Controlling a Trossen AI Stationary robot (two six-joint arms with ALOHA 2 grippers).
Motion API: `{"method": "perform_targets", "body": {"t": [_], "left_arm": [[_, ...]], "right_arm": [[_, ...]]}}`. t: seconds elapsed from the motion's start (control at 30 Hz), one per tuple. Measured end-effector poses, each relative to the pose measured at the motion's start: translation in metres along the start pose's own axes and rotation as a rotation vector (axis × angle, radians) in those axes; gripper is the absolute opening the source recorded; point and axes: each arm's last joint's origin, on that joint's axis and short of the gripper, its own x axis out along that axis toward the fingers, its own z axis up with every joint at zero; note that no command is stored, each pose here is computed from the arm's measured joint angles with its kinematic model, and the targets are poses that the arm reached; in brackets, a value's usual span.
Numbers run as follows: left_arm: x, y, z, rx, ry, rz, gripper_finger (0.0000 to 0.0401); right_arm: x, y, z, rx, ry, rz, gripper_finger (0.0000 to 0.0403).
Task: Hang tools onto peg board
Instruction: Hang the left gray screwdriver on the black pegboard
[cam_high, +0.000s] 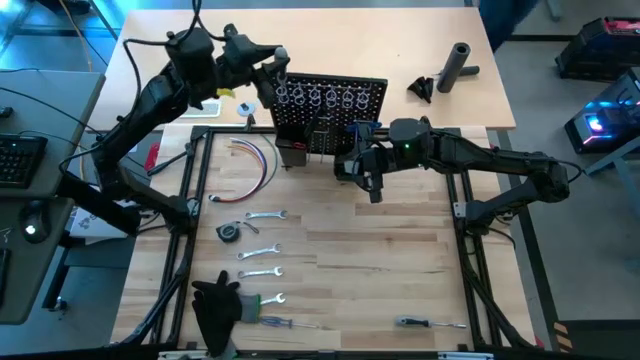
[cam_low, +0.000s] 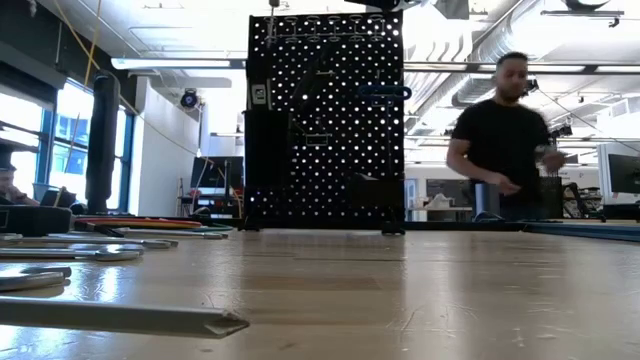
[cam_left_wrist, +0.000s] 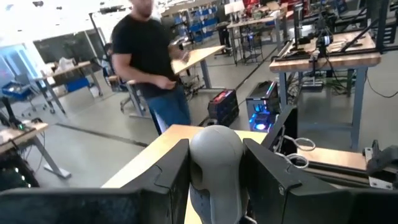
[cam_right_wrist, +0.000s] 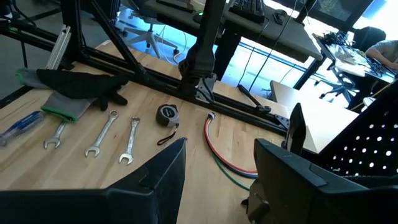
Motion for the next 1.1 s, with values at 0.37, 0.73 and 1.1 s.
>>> {"method": "perform_targets", "body": {"t": [0.37,0.73,1.1], "left_arm": [[0.019,0.009,-0.018,-0.063,0.101,0.002,0.0129],[0.017,0.009,-0.021,-0.063,0.132,0.007,0.015],[-0.01,0.012,-0.015,-0.01,0.168,0.042,0.0222]], "right_arm": [[0.0,0.001,-0.002,0.005,0.019,0.009,0.0186],[0.0,0.001,-0.003,0.008,0.03,0.015,0.0186],[0.0,0.001,-0.003,0.005,0.031,0.016,0.0186]]}}
